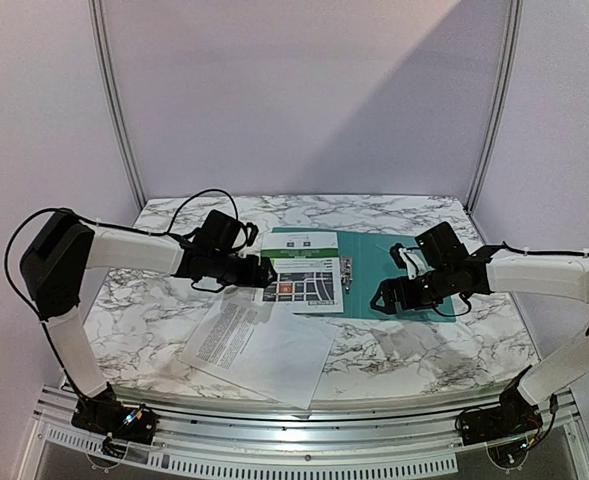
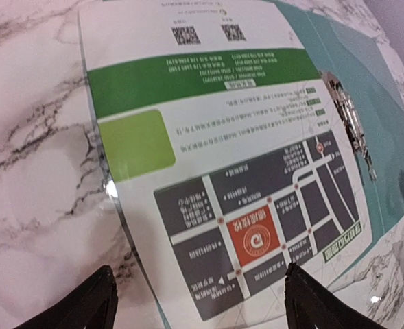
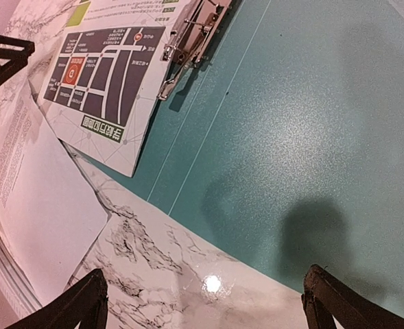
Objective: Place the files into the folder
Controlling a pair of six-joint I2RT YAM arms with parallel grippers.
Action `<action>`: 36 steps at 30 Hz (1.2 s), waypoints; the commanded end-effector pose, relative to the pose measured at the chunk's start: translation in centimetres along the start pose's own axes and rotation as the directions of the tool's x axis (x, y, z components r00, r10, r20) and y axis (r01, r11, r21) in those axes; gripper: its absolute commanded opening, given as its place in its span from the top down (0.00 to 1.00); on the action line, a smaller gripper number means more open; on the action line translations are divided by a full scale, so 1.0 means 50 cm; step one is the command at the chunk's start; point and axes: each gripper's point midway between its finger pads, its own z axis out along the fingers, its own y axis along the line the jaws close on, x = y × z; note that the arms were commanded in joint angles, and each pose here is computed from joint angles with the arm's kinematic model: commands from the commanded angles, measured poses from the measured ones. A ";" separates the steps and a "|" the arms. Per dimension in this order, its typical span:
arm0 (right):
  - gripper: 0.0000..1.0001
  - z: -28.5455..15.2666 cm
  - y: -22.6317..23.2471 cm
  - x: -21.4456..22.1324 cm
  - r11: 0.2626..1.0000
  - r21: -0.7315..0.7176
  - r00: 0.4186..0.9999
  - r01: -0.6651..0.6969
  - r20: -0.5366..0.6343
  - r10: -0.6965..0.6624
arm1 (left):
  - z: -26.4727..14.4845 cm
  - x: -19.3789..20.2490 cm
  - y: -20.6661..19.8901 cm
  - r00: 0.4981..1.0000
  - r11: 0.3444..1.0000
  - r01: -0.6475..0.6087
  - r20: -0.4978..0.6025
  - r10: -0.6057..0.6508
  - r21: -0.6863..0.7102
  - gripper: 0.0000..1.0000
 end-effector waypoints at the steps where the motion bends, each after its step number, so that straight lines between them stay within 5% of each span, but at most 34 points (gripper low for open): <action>1: 0.01 -0.011 0.005 -0.009 1.000 -0.011 1.000 0.005 0.023 -0.005 | 0.044 -0.024 0.026 1.000 1.000 0.004 0.004 -0.004 -0.015 0.16; 36: 0.01 0.020 -0.004 -0.009 1.000 -0.001 1.000 0.004 0.002 -0.004 | 0.172 -0.131 0.022 0.997 0.999 -0.052 0.058 0.052 0.007 0.20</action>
